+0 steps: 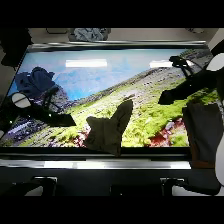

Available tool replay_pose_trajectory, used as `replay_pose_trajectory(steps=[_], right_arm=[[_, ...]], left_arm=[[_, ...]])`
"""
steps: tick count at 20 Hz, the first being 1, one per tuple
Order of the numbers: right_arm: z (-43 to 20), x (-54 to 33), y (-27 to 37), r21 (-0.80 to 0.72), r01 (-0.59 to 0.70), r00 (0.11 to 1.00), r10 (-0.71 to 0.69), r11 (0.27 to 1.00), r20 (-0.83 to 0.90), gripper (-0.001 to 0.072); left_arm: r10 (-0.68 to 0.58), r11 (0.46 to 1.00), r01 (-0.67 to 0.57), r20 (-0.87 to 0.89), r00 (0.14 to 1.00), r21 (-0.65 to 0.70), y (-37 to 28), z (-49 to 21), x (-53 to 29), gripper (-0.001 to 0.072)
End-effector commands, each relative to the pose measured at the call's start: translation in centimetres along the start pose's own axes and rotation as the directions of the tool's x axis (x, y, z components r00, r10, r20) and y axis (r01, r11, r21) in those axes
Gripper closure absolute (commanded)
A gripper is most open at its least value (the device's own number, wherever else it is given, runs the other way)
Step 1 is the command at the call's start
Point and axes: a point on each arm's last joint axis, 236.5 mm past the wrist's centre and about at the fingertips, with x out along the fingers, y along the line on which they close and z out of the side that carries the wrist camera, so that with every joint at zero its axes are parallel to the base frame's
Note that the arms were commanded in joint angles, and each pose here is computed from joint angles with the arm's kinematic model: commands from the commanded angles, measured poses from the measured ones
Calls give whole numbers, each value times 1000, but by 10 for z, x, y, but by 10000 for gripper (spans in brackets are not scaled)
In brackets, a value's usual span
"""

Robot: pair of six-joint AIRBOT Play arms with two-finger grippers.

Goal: Fold the shirts.

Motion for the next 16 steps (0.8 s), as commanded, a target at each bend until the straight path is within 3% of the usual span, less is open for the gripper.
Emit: replay_pose_trajectory(steps=[1, 4, 8, 9, 13, 14, 16], right_arm=[[6, 46, -3, 50, -126, 991, 128, 991, -40, 28], [1, 69, -11, 74, -151, 984, 157, 986, -83, 19], [-2, 89, -17, 82, -180, 976, 189, 980, -106, 18], [0, 92, -16, 81, -194, 974, 201, 978, -99, 18], [4, 109, -9, 63, -186, 976, 192, 981, -106, 11], [6, 119, -1, 41, -188, 975, 191, 981, -110, 8], [6, 144, 11, 24, -187, 976, 188, 982, -112, -1]], left_arm=[[-135, 988, 124, -143, 980, -88, -2, -62, 51, -4], [-213, 968, 199, -79, 974, -150, -17, -69, 87, -3], [-208, 970, 205, -11, 978, -129, -33, -57, 106, 9], [-200, 973, 198, -2, 980, -121, -34, -55, 108, 62], [-184, 971, 186, 29, 982, -147, -33, -48, 110, 598], [-185, 971, 187, 30, 982, -146, -34, -48, 109, 671], [-187, 972, 190, 34, 982, -140, -35, -47, 107, 674]])
